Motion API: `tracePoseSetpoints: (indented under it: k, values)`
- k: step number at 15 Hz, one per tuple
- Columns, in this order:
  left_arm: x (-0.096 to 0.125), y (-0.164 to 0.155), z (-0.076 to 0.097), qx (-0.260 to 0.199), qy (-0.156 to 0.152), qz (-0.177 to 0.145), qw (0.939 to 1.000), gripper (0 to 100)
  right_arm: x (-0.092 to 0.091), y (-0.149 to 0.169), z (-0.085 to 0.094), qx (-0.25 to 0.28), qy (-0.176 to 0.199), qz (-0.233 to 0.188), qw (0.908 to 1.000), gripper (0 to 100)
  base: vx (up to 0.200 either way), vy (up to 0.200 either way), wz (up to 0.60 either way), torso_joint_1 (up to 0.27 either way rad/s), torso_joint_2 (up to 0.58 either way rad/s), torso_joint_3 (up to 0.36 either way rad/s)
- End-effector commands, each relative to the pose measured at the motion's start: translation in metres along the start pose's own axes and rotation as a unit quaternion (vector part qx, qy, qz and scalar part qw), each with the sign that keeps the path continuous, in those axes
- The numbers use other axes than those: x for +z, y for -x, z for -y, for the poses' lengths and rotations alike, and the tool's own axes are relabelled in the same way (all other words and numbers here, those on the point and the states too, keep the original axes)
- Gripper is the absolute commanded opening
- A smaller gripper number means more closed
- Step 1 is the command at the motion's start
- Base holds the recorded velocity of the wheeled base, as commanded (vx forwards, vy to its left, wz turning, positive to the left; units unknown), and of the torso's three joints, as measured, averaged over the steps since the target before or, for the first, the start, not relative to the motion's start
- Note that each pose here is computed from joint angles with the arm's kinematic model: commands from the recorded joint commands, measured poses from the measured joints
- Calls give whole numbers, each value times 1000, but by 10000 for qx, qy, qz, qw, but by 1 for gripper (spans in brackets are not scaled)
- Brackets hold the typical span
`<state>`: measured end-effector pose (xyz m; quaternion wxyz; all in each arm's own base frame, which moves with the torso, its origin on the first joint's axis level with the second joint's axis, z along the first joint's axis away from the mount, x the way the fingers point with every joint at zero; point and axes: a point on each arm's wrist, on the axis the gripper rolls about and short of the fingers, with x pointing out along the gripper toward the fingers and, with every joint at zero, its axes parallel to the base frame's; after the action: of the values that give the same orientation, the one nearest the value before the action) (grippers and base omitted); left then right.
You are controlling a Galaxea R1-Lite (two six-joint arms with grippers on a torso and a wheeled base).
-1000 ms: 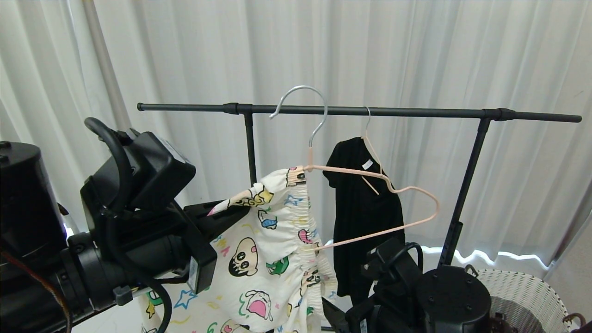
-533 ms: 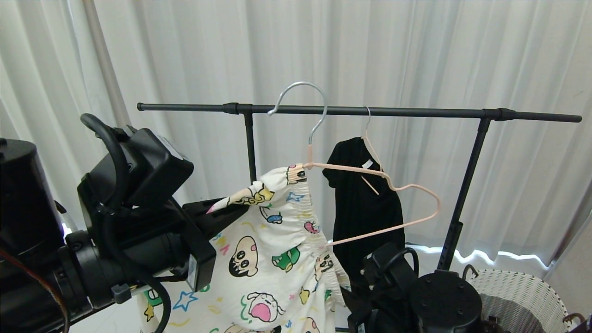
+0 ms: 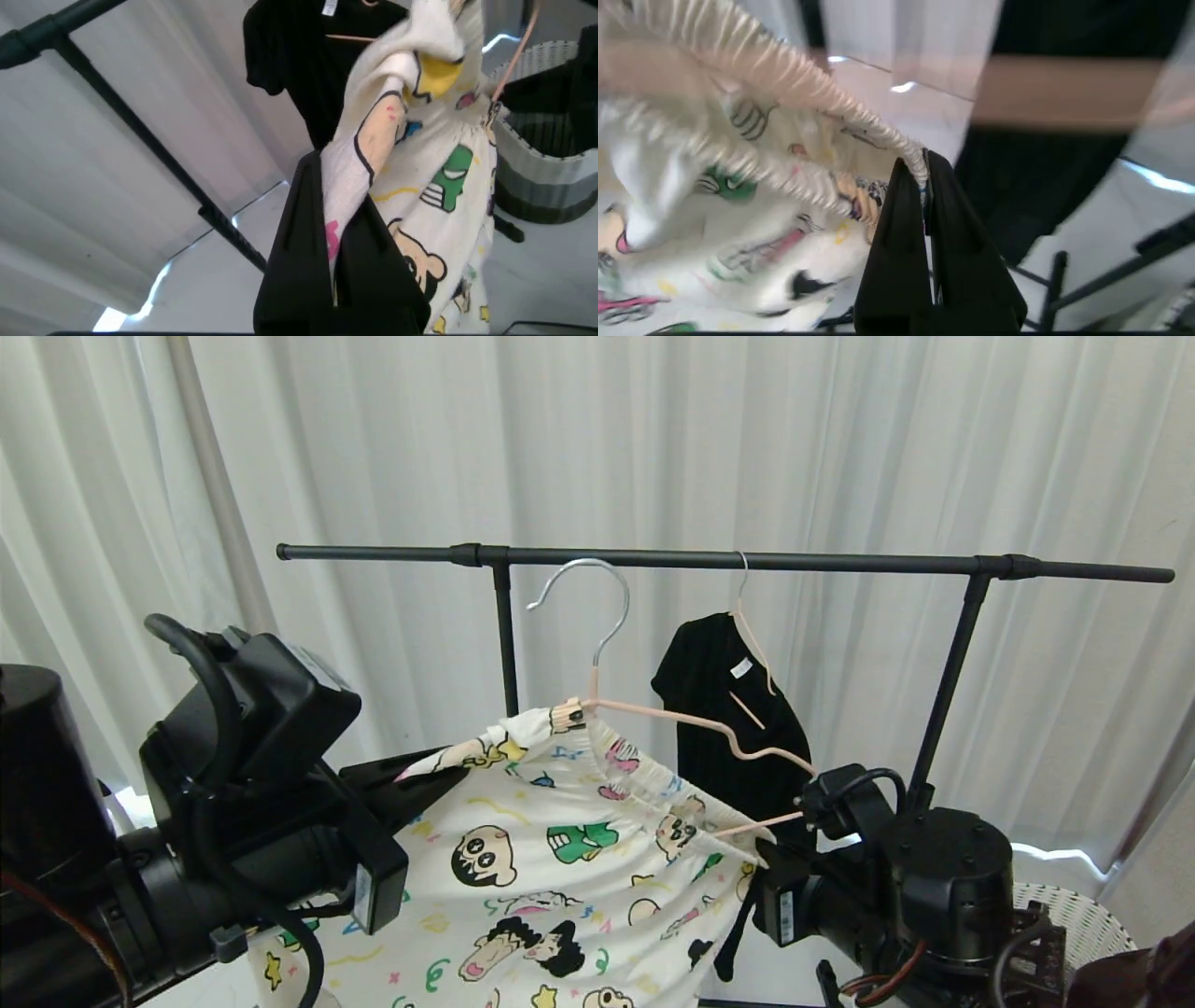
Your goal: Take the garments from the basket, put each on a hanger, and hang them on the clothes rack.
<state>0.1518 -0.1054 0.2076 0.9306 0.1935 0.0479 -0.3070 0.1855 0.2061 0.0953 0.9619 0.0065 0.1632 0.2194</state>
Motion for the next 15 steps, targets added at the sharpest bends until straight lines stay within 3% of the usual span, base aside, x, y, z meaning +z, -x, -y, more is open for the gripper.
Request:
tracePoseSetpoints:
  k: [1, 7, 10, 13, 14, 15]
  values:
    - [-12, 8, -1, 127, 24, -106, 9999, 0, 10, 4, 17, -237, -98, 149, 9996, 0, 0, 0, 0, 0, 0, 0]
    - [-43, 17, 5, 140, -5, -610, 9980, 0, 25, 15, 24, -41, 84, 403, 9991, 0, 0, 0, 0, 0, 0, 0]
    - [-62, 14, 0, 382, -333, -1118, 9924, 0, 36, 25, 24, 105, 227, 610, 9978, 0, 0, 0, 0, 0, 0, 0]
    - [-63, 6, -2, 380, -316, -1216, 9913, 0, 42, 43, 26, 182, 462, 539, 9973, 0, 0, 0, 0, 0, 0, 0]
    - [-62, 6, -2, 386, -294, -1208, 9915, 0, 43, 50, 26, 253, 510, 445, 9974, 100, 0, 0, 0, 0, 0, 0]
    - [-61, 6, -2, 394, -279, -1194, 9917, 0, 46, 60, 26, 442, 534, 433, 9967, 100, 0, 0, 0, 0, 0, 0]
